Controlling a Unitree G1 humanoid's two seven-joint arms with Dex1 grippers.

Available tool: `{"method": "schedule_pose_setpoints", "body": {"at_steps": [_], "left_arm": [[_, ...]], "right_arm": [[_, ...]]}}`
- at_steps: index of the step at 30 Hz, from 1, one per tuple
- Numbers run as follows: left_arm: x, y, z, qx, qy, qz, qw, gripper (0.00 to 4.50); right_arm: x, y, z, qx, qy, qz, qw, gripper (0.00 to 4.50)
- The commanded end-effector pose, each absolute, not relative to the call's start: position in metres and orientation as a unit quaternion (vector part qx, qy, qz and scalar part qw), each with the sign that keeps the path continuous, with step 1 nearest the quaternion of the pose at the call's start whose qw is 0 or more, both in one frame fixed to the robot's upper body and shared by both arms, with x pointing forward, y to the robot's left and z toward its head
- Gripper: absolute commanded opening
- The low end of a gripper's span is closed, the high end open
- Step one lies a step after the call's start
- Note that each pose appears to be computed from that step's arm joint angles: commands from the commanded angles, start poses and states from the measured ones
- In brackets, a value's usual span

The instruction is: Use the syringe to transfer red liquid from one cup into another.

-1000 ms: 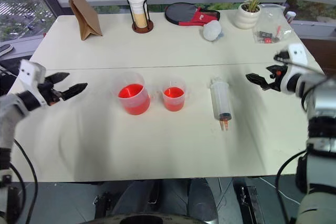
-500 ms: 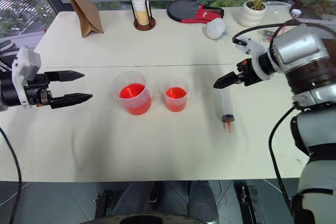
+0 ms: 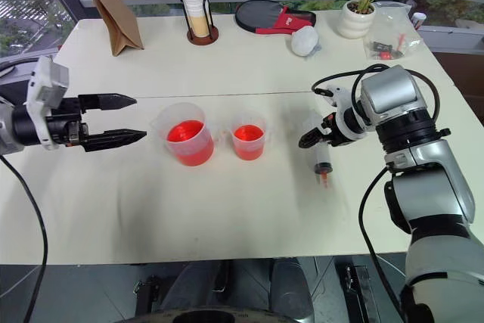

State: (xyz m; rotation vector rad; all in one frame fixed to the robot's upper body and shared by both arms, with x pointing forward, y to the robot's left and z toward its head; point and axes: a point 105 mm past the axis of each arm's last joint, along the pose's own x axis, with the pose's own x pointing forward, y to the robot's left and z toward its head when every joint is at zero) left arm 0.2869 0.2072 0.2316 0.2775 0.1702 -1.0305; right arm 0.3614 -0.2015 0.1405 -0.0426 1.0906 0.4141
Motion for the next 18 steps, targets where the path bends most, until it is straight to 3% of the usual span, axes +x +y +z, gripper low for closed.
{"method": "schedule_pose_setpoints", "body": {"at_steps": [1, 3, 7, 9, 12, 15, 18], "left_arm": [[0.29, 0.212, 0.243, 0.144, 0.062, -0.48, 0.863, 4.5], [0.291, 0.21, 0.241, 0.143, 0.062, -0.48, 0.864, 4.5], [0.292, 0.211, 0.237, 0.135, 0.059, -0.476, 0.867, 4.5], [0.294, 0.221, 0.234, 0.137, 0.068, -0.462, 0.874, 4.5], [0.3, 0.248, 0.242, 0.128, 0.06, -0.424, 0.895, 4.5], [0.305, 0.261, 0.256, 0.107, 0.041, -0.41, 0.905, 4.5], [0.312, 0.267, 0.258, 0.117, 0.046, -0.403, 0.906, 4.5]], "right_arm": [[0.368, -0.2, 0.143, -0.04, 0.495, 0.192, 0.847, 2.08], [0.365, -0.199, 0.139, -0.048, 0.498, 0.195, 0.843, 1.36], [0.364, -0.192, 0.144, -0.044, 0.484, 0.214, 0.847, 1.36], [0.386, -0.183, 0.184, -0.05, 0.372, 0.249, 0.893, 1.36], [0.401, -0.161, 0.29, -0.087, 0.107, 0.328, 0.934, 1.36], [0.387, -0.142, 0.356, -0.092, -0.037, 0.382, 0.919, 1.36], [0.372, -0.109, 0.379, -0.065, -0.102, 0.463, 0.878, 1.36]]}}
